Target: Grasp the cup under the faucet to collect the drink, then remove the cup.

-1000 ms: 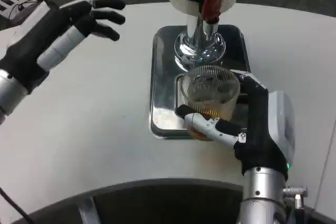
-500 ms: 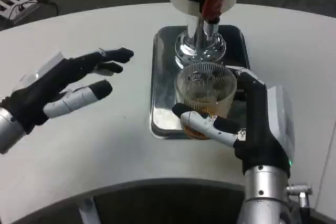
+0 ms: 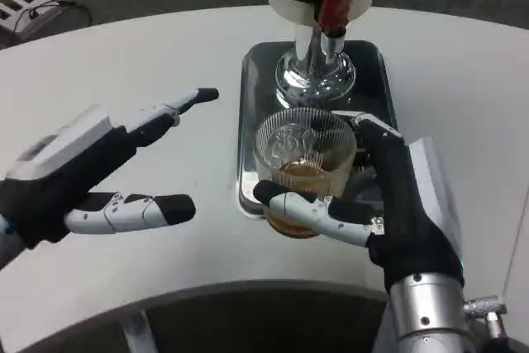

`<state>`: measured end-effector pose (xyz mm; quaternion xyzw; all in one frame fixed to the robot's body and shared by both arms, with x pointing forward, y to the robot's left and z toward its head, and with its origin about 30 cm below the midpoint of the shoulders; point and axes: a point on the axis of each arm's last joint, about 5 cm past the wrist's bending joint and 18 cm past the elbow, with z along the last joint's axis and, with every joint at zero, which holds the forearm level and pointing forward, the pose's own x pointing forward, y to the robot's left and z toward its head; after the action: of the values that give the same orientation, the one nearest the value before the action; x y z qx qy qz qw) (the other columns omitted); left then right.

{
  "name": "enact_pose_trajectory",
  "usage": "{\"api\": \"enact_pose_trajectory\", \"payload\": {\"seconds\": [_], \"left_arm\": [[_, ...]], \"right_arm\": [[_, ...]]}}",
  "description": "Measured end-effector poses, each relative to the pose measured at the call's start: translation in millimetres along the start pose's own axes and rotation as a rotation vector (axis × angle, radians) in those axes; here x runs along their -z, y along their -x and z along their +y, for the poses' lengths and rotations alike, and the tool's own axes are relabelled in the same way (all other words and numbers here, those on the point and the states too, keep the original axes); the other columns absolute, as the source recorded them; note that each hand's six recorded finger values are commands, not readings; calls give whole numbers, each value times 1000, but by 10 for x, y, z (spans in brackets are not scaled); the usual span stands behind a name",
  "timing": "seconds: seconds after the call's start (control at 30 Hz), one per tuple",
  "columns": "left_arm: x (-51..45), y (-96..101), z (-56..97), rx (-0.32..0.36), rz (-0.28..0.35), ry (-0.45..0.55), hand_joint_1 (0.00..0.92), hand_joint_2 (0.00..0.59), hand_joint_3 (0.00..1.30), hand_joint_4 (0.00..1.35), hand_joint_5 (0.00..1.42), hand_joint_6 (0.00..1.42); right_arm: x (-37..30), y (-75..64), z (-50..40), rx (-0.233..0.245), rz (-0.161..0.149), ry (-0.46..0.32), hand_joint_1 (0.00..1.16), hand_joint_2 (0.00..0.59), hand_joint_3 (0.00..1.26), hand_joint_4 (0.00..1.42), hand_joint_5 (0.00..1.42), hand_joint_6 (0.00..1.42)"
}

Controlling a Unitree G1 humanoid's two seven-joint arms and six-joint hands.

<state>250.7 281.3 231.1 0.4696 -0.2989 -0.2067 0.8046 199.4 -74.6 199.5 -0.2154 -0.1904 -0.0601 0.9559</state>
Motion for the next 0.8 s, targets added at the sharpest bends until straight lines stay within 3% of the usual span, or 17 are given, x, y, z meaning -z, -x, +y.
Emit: {"api": "enact_pose_trajectory", "payload": {"seconds": [0.27, 0.37, 0.63, 0.8], "left_arm": [[-203, 140, -51, 15, 69, -50, 0, 64, 0, 0, 0, 14], [-303, 195, -95, 26, 92, -74, 0, 73, 0, 0, 0, 2], [-446, 262, -174, 44, 127, -87, 0, 73, 0, 0, 0, 0], [-496, 286, -206, 57, 143, -88, 0, 76, 0, 0, 0, 0]], "right_arm": [[28, 32, -105, -36, 6, 22, 1032, 150, 967, 1098, 1074, 751], [3, 61, -163, -46, -6, 19, 1035, 150, 964, 1098, 1074, 751], [19, 186, -269, -74, 15, 35, 1039, 151, 972, 1098, 1074, 751], [-10, 258, -339, -60, 12, 37, 1040, 151, 976, 1098, 1074, 751]]}}
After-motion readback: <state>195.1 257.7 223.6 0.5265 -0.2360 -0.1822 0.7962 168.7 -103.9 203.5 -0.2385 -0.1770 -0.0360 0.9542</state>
